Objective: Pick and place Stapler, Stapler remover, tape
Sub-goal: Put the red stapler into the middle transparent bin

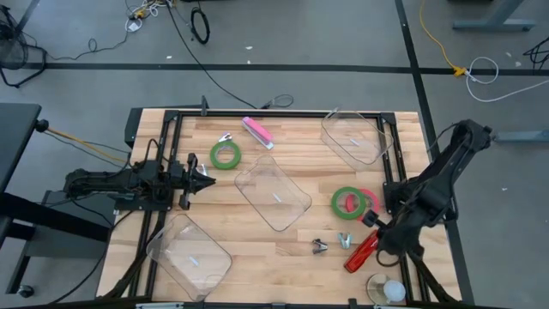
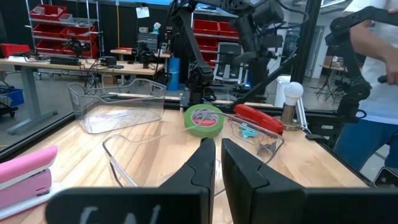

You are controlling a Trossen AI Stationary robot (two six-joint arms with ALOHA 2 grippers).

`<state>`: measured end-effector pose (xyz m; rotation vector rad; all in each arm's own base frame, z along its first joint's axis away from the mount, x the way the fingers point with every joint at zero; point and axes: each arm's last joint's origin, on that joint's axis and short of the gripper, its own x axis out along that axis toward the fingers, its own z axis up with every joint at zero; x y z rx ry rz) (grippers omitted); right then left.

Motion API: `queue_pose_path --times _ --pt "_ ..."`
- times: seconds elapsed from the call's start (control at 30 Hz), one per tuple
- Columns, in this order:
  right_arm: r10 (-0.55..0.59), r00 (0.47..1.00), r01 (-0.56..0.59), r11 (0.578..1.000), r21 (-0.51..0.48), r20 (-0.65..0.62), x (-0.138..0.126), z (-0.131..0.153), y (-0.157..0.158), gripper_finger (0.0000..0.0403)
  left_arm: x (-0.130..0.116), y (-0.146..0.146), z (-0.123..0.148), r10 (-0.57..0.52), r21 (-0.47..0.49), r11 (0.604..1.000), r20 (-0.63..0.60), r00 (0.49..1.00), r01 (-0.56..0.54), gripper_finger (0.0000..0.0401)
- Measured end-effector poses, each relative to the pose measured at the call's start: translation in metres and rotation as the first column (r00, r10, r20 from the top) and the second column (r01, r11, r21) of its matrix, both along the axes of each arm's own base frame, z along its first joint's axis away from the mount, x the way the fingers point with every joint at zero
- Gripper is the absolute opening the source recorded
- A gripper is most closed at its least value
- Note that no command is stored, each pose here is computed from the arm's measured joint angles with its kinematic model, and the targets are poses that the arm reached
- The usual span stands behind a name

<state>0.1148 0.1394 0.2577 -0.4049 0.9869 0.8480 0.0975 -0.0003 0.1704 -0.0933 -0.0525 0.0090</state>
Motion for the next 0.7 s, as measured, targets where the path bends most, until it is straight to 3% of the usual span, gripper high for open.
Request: queue_pose_path --times 0.5,0.7 --pt "-0.027 0.995 0.016 0.993 -0.117 -0.095 0.011 -0.024 0.013 0.0023 0.000 0.000 0.000 0.000 0.000 1.000 0.000 1.000 0.000 0.0030" --pt "-0.037 0.990 0.015 0.986 -0.163 -0.134 0.016 -0.035 0.019 0.0069 0.000 0.000 0.000 0.000 0.000 1.000 0.000 1.000 0.000 0.0030"
